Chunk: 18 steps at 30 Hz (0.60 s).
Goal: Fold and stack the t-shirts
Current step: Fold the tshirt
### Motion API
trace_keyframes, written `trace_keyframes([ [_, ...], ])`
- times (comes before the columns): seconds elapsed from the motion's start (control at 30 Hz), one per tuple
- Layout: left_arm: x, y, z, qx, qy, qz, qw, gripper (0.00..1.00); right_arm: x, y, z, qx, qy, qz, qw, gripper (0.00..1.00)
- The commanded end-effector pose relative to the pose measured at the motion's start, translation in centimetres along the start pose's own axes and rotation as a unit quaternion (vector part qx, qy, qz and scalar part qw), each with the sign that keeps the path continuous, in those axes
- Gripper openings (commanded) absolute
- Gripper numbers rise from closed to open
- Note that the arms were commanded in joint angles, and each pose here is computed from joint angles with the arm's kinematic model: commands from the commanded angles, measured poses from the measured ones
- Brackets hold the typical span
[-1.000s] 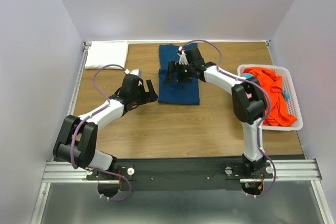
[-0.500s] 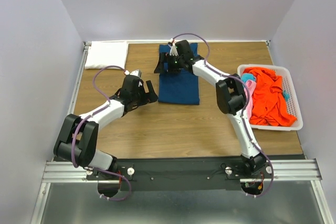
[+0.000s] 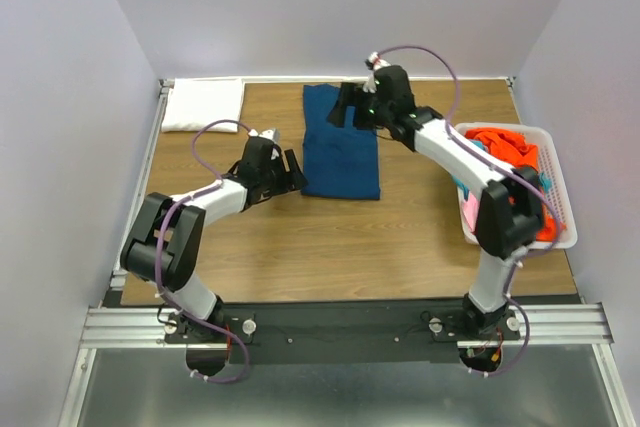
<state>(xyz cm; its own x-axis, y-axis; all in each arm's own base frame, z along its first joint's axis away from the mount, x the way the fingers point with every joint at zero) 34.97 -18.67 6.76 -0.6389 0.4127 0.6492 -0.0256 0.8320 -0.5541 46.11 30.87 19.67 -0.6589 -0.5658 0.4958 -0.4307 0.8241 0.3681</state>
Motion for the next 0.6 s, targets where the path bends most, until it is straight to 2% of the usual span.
trace_keyframes([
  [0.0, -0.8, -1.8, -0.4, -0.011, 0.006, 0.037, 0.999, 0.76, 3.0, -4.9, 3.5, -0.028, 0.007, 0.115, 0.993, 1.00],
  [0.1, -1.4, -1.8, -0.1, -0.013, 0.015, 0.038, 0.999, 0.70, 5.2, -6.3, 5.5, -0.040, 0.012, 0.149, 0.988, 1.00],
  [0.27, -2.2, -1.3, 0.9, -0.012, 0.031, 0.029, 0.999, 0.52, 7.6, -8.1, 6.9, -0.060, 0.007, 0.184, 0.981, 1.00],
  [0.4, -2.7, -0.7, 2.0, -0.005, 0.045, 0.022, 0.999, 0.50, 8.8, -8.8, 6.9, -0.067, -0.003, 0.198, 0.978, 1.00],
  [0.47, -3.1, -0.4, 2.4, -0.003, 0.053, 0.019, 0.998, 0.44, 9.1, -9.1, 7.3, -0.069, -0.002, 0.202, 0.977, 1.00],
  [0.57, -3.6, -0.3, 2.8, 0.000, 0.060, 0.018, 0.998, 0.40, 9.3, -9.1, 8.3, -0.074, 0.008, 0.200, 0.977, 1.00],
])
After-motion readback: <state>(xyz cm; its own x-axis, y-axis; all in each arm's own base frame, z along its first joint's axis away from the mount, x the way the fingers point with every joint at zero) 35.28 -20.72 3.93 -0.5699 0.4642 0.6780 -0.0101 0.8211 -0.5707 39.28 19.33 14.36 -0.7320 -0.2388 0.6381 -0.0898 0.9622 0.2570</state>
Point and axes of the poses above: each gripper's point midway between its finger pads, its own x axis back along the fingers, its own y axis along the line the jaws close on, z = x × y, the point moved 1 cm from there along x, back along the fingers, and after that the axes turned 6 degrees about x, right-handed, at the moved point
